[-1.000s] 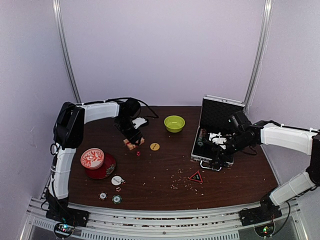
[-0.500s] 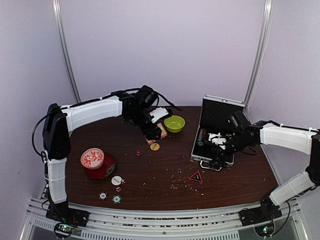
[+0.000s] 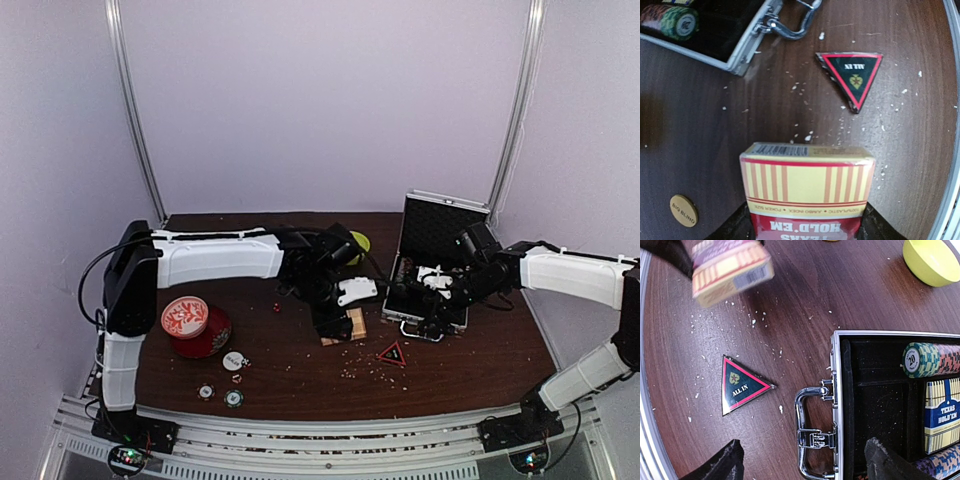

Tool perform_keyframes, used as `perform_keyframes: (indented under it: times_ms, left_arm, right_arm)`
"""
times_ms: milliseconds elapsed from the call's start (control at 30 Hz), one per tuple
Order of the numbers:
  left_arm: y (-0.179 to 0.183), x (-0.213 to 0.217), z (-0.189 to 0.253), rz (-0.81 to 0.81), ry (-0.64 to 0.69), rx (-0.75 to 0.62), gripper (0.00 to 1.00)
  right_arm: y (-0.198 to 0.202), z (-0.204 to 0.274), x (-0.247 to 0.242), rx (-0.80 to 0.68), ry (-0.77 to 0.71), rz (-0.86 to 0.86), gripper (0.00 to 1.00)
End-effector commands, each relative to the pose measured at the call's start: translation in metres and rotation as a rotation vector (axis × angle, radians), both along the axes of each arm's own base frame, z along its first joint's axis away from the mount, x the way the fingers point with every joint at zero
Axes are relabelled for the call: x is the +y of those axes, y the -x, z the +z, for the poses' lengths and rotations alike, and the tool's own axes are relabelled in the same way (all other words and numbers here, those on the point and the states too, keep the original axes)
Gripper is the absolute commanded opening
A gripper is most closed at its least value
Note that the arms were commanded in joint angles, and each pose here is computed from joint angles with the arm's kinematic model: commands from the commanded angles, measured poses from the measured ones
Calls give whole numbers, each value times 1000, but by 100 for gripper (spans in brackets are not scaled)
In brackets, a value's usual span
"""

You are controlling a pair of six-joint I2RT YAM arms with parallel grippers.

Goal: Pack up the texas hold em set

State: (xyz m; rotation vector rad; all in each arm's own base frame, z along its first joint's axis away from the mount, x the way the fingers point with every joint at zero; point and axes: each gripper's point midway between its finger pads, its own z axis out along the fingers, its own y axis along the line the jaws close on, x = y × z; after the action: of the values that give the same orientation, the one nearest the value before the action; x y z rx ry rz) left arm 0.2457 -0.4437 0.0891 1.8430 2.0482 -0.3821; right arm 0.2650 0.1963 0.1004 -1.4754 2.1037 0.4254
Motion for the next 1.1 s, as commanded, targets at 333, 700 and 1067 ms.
perform_keyframes:
  times_ms: [333, 700, 1067]
  left_arm:
    - [23, -13, -40, -95, -29, 20, 65]
    - [22, -11, -56, -87, -60, 21, 72]
    - [9, -6, 5, -36, 17, -106, 76]
  right_arm:
    - [-10, 9, 2, -40, -1, -4, 84]
    - [-10, 2, 0, -23, 19, 1, 84]
    - [-9, 4, 4, -13, 0, 3, 85]
